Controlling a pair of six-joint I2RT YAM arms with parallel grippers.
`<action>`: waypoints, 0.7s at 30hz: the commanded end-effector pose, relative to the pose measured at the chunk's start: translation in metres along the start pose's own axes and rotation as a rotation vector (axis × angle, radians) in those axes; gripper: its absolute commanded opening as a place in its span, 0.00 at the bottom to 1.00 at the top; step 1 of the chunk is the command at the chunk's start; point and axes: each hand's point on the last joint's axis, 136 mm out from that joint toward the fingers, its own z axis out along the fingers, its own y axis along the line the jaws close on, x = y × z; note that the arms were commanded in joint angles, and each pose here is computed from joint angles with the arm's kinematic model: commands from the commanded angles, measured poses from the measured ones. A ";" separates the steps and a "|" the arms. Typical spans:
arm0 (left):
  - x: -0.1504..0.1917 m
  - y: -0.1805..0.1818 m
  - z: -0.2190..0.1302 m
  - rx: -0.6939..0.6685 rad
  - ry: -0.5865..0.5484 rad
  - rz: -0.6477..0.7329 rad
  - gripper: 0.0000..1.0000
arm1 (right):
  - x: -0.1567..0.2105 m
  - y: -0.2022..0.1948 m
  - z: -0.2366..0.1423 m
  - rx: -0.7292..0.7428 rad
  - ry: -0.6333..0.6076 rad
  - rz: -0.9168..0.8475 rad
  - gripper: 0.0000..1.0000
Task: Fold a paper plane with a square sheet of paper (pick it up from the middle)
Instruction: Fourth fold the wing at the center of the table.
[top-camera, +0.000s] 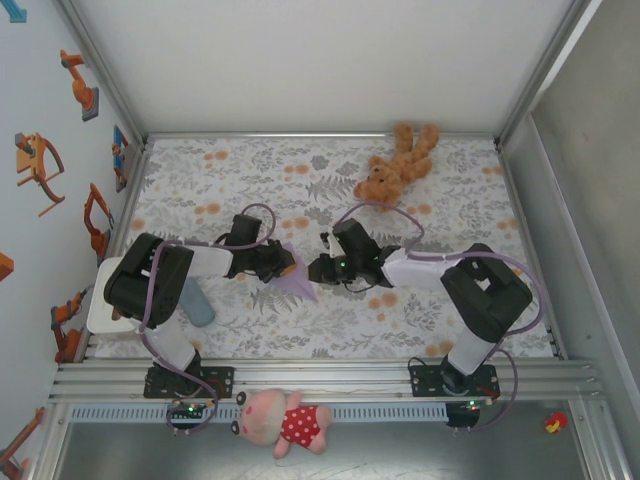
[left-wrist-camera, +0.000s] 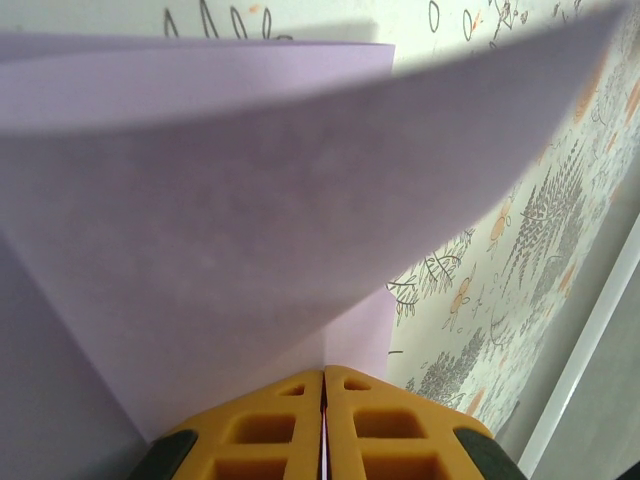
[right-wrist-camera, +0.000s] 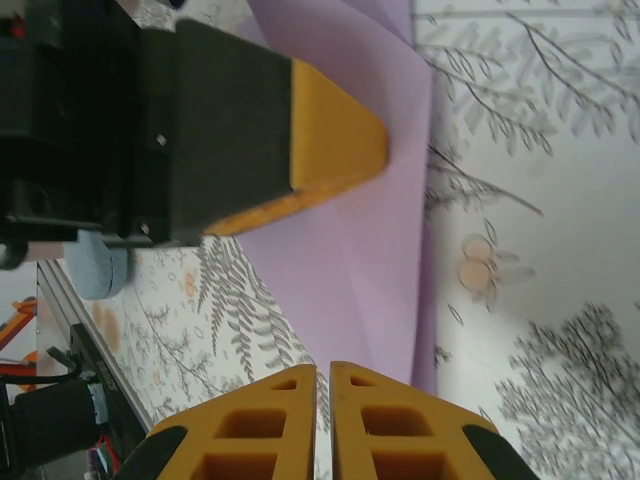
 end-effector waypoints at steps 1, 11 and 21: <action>0.005 0.018 -0.001 -0.048 0.010 -0.017 0.08 | 0.000 0.012 0.012 -0.030 0.039 -0.049 0.11; 0.006 0.012 -0.006 -0.033 0.010 -0.005 0.08 | 0.013 0.005 0.034 -0.048 0.118 -0.024 0.08; 0.005 -0.001 -0.016 -0.007 -0.007 0.019 0.09 | 0.030 -0.014 0.047 -0.017 0.178 0.004 0.07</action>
